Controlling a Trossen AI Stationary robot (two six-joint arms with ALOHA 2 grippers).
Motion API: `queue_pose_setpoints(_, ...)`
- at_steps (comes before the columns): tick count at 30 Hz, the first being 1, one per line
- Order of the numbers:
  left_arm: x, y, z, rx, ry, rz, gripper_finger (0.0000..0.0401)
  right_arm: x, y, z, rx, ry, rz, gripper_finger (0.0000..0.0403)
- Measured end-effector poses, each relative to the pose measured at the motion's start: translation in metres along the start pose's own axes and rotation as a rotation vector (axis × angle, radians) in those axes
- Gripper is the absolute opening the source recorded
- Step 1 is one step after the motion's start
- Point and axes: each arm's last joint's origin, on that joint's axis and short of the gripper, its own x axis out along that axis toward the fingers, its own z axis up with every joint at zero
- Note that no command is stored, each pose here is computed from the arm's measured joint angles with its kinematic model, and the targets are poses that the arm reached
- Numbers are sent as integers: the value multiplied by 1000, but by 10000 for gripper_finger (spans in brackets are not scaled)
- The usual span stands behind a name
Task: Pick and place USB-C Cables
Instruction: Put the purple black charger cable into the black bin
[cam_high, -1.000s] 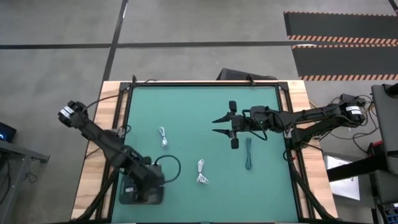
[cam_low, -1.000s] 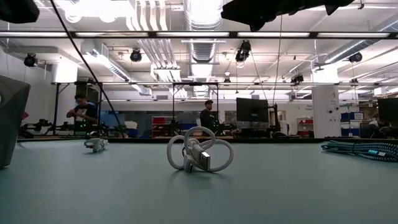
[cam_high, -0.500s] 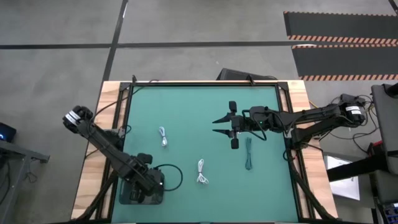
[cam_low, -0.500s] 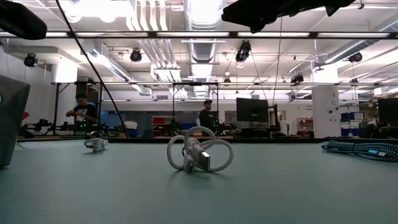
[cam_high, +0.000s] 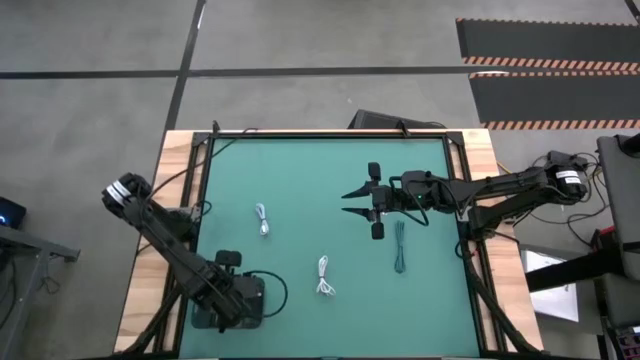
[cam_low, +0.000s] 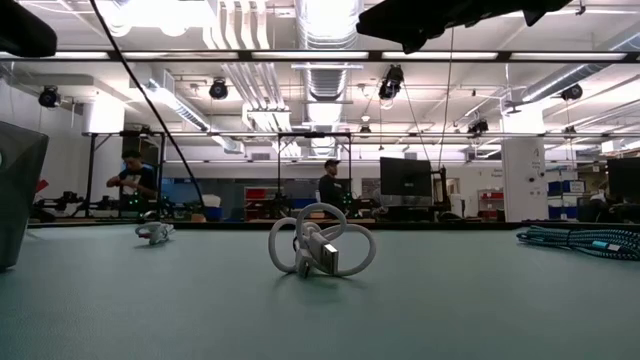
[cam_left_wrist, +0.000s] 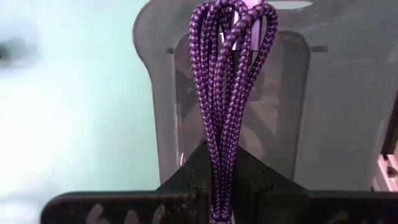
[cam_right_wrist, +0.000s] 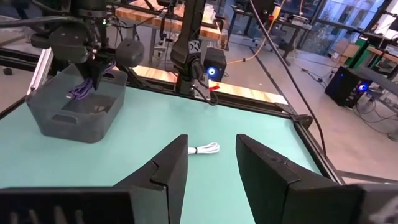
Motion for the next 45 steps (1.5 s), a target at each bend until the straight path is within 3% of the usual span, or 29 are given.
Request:
queue_pose_setpoints(18,17,-10,-1,27,39,38,10,0,0,-1,0,12,3,128)
queue_pose_setpoints(27,21,-12,0,-26,21,21,16,0,0,-1,0,13,3,128)
queue_pose_setpoints(45,27,-15,-3,-12,3,-1,13,0,0,-1,2,14,4,128)
